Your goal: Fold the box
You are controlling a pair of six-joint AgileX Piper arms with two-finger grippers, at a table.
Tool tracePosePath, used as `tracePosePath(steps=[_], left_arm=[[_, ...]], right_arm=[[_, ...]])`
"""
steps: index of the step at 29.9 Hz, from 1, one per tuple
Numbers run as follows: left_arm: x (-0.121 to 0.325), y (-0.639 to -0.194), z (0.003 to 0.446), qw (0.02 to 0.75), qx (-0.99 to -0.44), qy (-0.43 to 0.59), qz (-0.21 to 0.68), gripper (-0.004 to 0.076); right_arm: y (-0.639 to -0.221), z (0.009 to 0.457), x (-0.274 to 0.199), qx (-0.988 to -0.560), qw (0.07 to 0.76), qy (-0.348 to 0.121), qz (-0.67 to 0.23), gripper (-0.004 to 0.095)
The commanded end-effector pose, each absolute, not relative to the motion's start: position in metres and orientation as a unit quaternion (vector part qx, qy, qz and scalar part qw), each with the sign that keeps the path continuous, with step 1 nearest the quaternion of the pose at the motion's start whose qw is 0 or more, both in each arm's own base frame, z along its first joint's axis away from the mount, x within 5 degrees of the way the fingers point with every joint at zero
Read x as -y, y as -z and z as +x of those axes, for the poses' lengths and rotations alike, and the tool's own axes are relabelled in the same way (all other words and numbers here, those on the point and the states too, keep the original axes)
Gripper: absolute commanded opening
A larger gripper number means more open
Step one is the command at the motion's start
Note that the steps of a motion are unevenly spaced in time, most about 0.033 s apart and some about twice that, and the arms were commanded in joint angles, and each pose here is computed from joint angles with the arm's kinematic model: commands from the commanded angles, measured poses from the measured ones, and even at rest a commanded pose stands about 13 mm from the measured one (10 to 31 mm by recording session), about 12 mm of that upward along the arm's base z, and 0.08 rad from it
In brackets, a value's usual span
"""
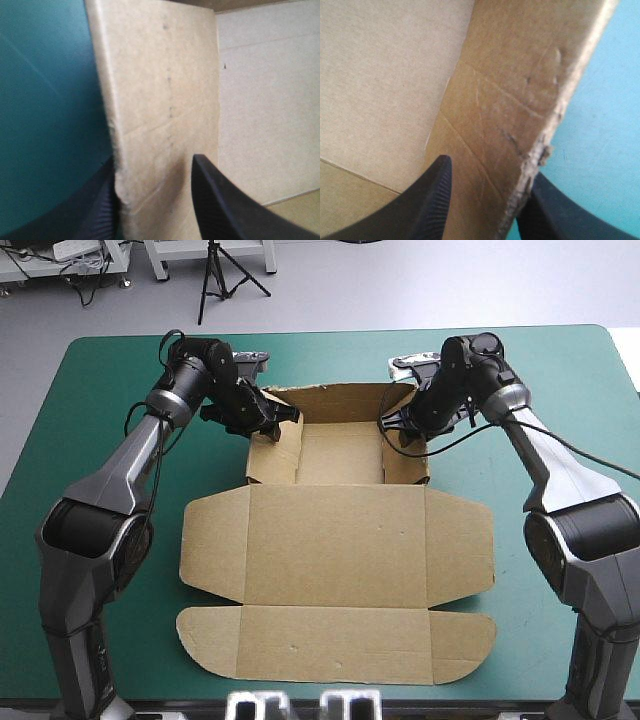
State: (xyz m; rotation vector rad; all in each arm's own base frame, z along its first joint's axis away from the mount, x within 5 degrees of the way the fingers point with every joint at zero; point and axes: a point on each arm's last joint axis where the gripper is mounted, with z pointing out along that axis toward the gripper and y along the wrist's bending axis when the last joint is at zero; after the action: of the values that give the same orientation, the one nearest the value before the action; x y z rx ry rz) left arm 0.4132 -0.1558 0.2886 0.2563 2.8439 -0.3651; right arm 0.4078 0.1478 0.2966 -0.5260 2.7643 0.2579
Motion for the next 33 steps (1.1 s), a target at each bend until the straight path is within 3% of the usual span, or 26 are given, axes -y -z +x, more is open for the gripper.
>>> tracePosePath(steps=[1, 7, 19, 22, 27, 33], left_arm=[[0.157, -0.322, 0.397, 0.14, -0.975, 0.145, 0.09, 0.0376], [0.153, -0.343, 0.388, 0.164, -0.972, 0.146, 0.086, 0.0375], [0.127, -0.442, 0.322, 0.29, -0.939, 0.159, 0.095, 0.0364], [0.122, -0.469, 0.294, 0.319, -0.923, 0.188, 0.106, 0.0281], [0.106, -0.488, 0.247, 0.356, -0.905, 0.175, 0.153, -0.0008], [0.079, -0.47, 0.197, 0.351, -0.916, 0.119, 0.154, -0.0006]], right_arm=[[-0.344, 0.399, -0.145, -0.954, 0.21, -0.1, -0.187, 0.038], [-0.371, 0.395, -0.143, -0.946, 0.249, -0.101, -0.181, 0.038], [-0.399, 0.379, -0.135, -0.937, 0.285, -0.094, -0.18, 0.038], [-0.399, 0.38, -0.136, -0.939, 0.282, -0.098, -0.168, 0.0379], [-0.388, 0.386, -0.138, -0.943, 0.27, -0.097, -0.167, 0.0379], [-0.366, 0.399, -0.142, -0.951, 0.245, -0.092, -0.167, 0.0379]])
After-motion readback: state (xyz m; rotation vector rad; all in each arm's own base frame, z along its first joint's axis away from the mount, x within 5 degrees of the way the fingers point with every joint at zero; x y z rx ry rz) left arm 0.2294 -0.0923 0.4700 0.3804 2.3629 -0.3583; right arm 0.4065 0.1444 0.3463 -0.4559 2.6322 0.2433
